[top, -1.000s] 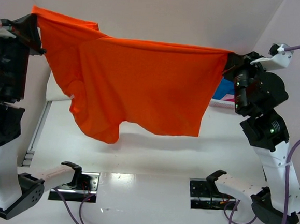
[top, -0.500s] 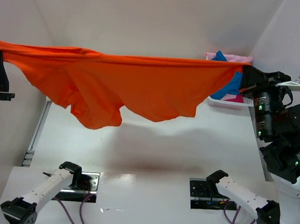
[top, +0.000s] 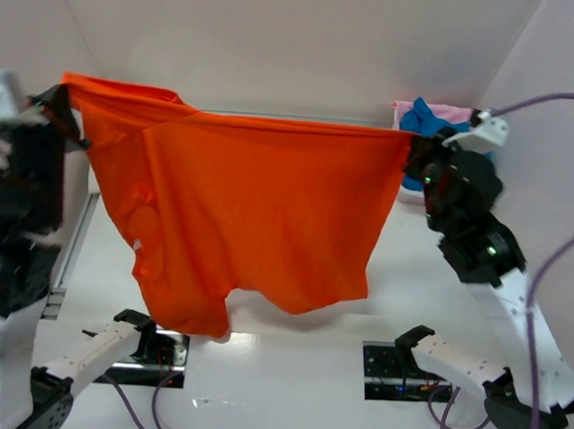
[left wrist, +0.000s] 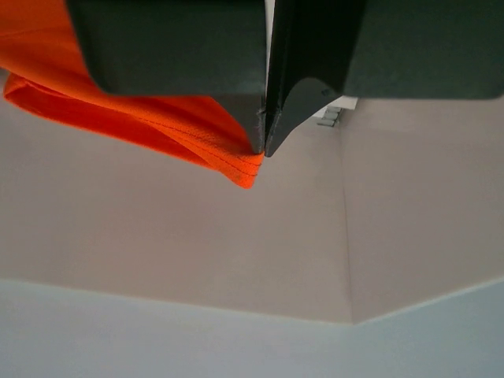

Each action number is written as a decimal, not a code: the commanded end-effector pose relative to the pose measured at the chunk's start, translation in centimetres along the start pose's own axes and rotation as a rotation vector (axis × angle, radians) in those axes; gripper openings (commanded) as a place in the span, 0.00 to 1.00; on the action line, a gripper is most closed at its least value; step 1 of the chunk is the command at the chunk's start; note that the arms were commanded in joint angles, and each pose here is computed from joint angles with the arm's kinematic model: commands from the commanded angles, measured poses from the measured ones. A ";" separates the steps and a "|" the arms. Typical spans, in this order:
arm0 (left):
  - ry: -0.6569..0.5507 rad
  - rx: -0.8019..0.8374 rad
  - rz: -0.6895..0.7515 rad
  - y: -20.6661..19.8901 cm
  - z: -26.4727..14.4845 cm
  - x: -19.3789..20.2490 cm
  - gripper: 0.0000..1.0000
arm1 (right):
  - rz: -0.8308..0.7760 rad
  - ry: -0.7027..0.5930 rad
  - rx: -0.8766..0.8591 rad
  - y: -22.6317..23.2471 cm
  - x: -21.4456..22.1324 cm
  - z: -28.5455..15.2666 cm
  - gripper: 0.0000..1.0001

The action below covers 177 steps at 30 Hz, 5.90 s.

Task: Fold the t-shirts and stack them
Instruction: Flatten out the tshirt, then fold the flattened tshirt in 1/3 of the way

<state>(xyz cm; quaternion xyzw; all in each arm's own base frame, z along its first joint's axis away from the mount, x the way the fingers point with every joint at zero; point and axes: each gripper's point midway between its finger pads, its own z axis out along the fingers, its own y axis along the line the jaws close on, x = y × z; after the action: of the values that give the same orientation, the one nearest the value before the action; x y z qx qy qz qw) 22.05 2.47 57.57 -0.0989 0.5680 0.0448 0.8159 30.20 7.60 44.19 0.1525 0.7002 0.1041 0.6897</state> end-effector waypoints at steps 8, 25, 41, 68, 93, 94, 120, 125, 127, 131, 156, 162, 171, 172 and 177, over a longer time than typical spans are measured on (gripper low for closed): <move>0.205 -0.157 -0.010 -1.7 6.2 19.0 0.00 | 0.018 0.156 0.122 -2.3 12.9 8.4 0.00; 0.314 -0.120 0.007 -2.8 14.5 30.0 0.00 | 0.042 0.310 0.157 -4.3 23.7 17.1 0.00; 0.307 -0.079 0.015 -5.1 22.0 35.0 0.00 | 0.029 0.234 0.202 -9.4 20.6 25.4 0.00; 0.593 0.008 0.033 -3.6 12.3 40.4 0.00 | -0.055 0.412 0.137 -11.4 26.6 22.3 0.00; 1.008 -0.031 -0.100 -3.4 -1.1 45.9 0.00 | -0.065 0.634 0.207 -13.7 32.5 19.3 0.08; 1.024 -0.035 -0.095 -3.3 -1.4 46.3 0.01 | -0.066 0.638 0.209 -13.7 32.5 19.2 0.10; 0.942 0.022 -0.157 -6.7 6.2 46.7 0.82 | -0.050 0.550 -0.008 -8.5 26.2 19.0 0.64; 1.024 0.002 -0.177 -7.0 5.8 51.2 0.82 | -0.046 0.605 -0.015 -8.6 28.8 20.9 0.57; 1.044 -0.014 -0.171 -6.8 5.6 52.3 0.82 | -0.045 0.600 -0.017 -8.6 28.9 21.2 0.57; 1.075 -0.081 -0.215 -5.1 5.8 54.3 0.78 | -0.043 0.607 -0.025 -8.5 29.5 21.5 0.57; 1.006 -0.109 -0.312 -2.5 9.5 56.3 0.21 | -0.035 0.660 -0.025 -9.1 32.0 21.5 0.52; 0.937 -0.131 -0.310 -0.7 11.7 53.7 0.00 | -0.029 0.670 -0.019 -9.3 32.4 21.2 0.50; 0.854 -0.055 -0.285 -1.0 15.4 51.1 0.00 | -0.030 0.678 -0.015 -9.5 32.7 20.7 0.44; 0.851 -0.050 -0.275 -1.0 15.6 51.0 0.02 | -0.030 0.682 -0.014 -9.6 32.8 20.6 0.44; 0.837 -0.045 -0.215 -0.5 16.8 51.5 0.13 | -0.030 0.687 -0.011 -9.7 33.0 20.3 0.44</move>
<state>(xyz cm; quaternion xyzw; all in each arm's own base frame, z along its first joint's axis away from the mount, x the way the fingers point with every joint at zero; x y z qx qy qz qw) 53.80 2.91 13.04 -0.2172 0.8464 -0.0852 0.4787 49.14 9.32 8.64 0.0965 0.9011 0.1396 0.3991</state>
